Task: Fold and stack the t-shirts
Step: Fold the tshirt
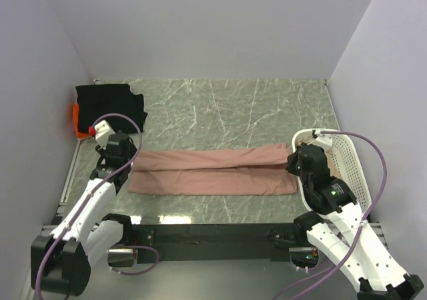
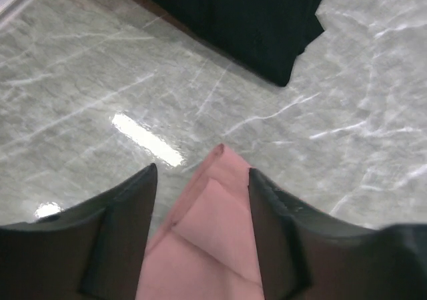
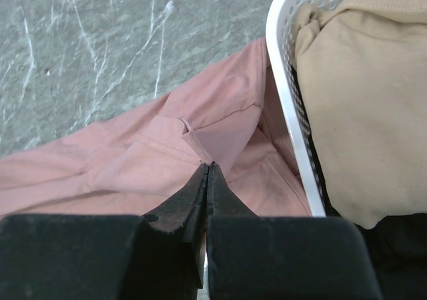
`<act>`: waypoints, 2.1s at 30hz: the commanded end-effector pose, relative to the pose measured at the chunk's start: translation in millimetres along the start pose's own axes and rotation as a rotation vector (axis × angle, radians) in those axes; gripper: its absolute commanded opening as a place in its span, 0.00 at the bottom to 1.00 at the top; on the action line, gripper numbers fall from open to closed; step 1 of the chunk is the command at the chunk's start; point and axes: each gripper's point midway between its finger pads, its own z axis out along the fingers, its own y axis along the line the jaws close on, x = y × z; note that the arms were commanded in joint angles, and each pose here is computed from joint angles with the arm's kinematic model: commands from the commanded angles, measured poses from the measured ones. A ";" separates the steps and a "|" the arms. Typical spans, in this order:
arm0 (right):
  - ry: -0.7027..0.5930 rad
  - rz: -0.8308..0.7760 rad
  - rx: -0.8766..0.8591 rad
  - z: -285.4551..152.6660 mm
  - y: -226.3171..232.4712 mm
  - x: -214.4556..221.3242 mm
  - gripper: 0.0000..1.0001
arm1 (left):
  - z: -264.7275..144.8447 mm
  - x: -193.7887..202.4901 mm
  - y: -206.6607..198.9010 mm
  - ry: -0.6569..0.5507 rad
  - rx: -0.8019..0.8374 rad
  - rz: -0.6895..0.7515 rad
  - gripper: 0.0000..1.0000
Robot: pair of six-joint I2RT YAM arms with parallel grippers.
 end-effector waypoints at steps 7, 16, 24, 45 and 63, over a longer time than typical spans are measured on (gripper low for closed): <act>-0.051 -0.002 0.003 -9.2 4.9 -9.1 0.42 | -31.5 -26.5 -12.2 -0.140 0.170 -0.136 0.83; -0.063 -0.031 -0.043 -2.5 19.7 -12.0 0.61 | -12.4 6.3 -85.5 0.033 0.287 -0.031 0.82; 0.082 -0.118 -0.121 46.2 63.8 18.8 0.61 | -26.4 48.8 -180.5 0.122 0.435 0.106 0.83; 0.300 -0.237 -0.066 134.7 74.9 89.7 0.57 | -90.8 175.6 -304.0 0.357 0.712 0.315 0.84; 0.307 -0.218 -0.046 132.2 65.5 90.6 0.16 | -86.9 177.6 -287.5 0.357 0.672 0.328 0.84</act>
